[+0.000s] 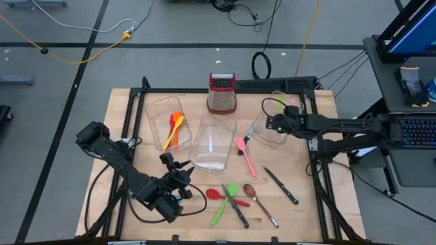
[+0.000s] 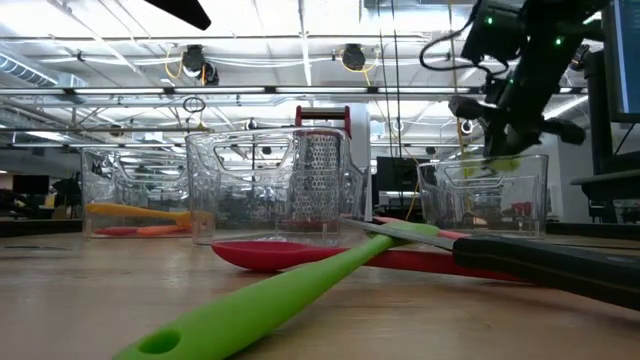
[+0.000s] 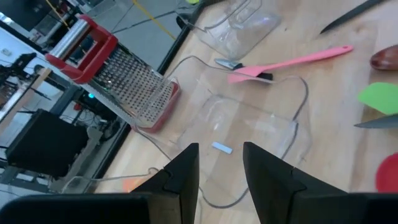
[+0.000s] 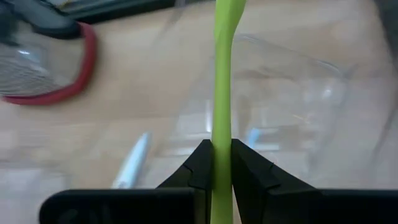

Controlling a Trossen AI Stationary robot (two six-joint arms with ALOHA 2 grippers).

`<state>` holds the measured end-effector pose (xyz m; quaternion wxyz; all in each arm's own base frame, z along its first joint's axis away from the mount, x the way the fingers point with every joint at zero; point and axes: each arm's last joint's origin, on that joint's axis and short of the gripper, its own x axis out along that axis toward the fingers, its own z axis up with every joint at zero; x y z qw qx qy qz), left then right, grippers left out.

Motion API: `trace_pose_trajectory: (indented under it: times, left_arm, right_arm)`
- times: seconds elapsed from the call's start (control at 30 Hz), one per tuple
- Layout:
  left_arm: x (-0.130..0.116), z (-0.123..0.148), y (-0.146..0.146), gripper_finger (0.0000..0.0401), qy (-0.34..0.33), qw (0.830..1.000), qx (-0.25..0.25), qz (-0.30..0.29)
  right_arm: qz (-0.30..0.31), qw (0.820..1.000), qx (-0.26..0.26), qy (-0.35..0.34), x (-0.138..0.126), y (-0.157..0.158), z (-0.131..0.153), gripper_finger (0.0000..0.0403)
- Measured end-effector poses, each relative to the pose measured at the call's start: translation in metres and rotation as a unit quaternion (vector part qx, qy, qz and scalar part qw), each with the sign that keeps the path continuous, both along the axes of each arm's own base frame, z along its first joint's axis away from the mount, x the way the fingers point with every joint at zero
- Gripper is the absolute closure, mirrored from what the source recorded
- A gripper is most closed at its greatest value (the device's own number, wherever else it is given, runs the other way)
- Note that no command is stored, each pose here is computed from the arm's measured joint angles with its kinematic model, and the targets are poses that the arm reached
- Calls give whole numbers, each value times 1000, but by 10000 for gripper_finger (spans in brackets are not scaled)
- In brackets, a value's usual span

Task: Pick & Place Kitchen Items
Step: Put the green serving spoon into the right transparent bin

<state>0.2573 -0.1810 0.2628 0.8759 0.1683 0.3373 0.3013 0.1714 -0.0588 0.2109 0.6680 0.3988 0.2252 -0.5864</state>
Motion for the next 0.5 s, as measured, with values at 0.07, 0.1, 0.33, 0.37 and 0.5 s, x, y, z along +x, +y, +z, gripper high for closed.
trace_pose_trajectory:
  times: [0.07, 0.1, 0.33, 0.37, 0.5]
  left_arm:
    - [0, 0, 0, 272, 3, 1000, -3, -1]
    - [0, 0, 0, 272, 3, 1000, -3, -1]
    - [0, 0, 0, 272, 2, 1000, -5, 0]
    - [0, 0, 0, 272, 1, 1000, -5, 0]
    - [0, 0, 0, 272, 0, 1000, -6, 0]
  right_arm:
    - [-3, 1000, 12, 7, -3, 0, -6, 374]
    - [-4, 1000, 15, 10, -4, 0, -9, 374]
    - [-6, 999, 28, 16, -8, 1, -21, 374]
    - [-6, 999, 29, 17, -9, 1, -21, 371]
    - [-4, 999, 32, 17, -9, 2, -22, 351]
